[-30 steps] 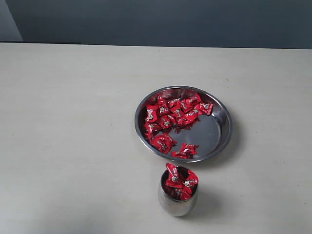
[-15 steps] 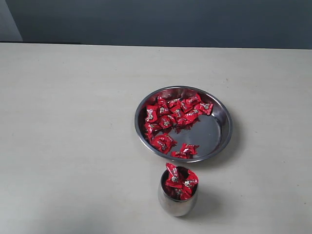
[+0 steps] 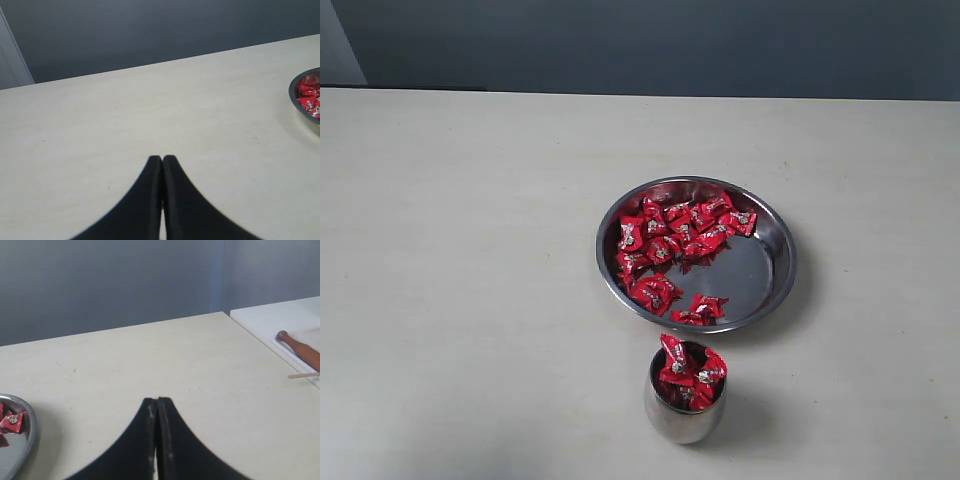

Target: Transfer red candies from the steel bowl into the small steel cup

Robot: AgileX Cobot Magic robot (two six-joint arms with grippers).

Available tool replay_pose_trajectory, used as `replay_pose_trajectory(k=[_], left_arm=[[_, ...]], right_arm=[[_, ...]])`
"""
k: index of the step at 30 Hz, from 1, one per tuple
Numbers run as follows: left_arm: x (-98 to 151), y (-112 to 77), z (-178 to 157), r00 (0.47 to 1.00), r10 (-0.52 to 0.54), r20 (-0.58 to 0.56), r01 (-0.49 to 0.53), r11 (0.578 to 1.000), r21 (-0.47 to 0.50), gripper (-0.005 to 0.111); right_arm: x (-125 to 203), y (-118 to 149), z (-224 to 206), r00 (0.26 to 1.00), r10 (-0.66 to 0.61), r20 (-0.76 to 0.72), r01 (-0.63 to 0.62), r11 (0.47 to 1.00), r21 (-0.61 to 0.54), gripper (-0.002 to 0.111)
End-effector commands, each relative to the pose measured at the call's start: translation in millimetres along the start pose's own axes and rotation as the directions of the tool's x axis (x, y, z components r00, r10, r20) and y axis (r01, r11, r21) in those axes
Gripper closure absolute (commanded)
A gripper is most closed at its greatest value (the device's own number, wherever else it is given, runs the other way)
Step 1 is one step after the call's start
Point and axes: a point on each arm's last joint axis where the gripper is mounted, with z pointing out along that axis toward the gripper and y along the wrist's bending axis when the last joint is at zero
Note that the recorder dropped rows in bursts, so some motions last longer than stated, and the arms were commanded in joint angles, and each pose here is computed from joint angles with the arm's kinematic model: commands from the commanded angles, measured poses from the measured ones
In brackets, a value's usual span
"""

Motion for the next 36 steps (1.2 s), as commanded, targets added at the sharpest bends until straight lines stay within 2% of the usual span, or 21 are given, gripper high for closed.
replay_pose_trajectory(k=[1, 24, 29, 36], left_arm=[[1, 0.0, 0, 1.0, -0.004, 0.006, 0.004, 1.0, -0.002, 0.106], [1, 0.0, 0, 1.0, -0.004, 0.006, 0.004, 1.0, -0.002, 0.106], [1, 0.0, 0, 1.0, -0.004, 0.006, 0.004, 1.0, -0.002, 0.106], [1, 0.0, 0, 1.0, -0.004, 0.006, 0.004, 1.0, -0.002, 0.106]], right_arm=[[4, 0, 0, 1.0, 0.004, 0.019, -0.004, 1.0, -0.001, 0.109], [33, -3, 14, 0.999, 0.007, -0.036, -0.007, 1.0, 0.005, 0.109], [50, -4, 20, 0.998, 0.015, -0.064, -0.015, 1.0, 0.006, 0.109], [51, -4, 21, 0.999, 0.013, -0.053, -0.012, 1.0, 0.006, 0.109]])
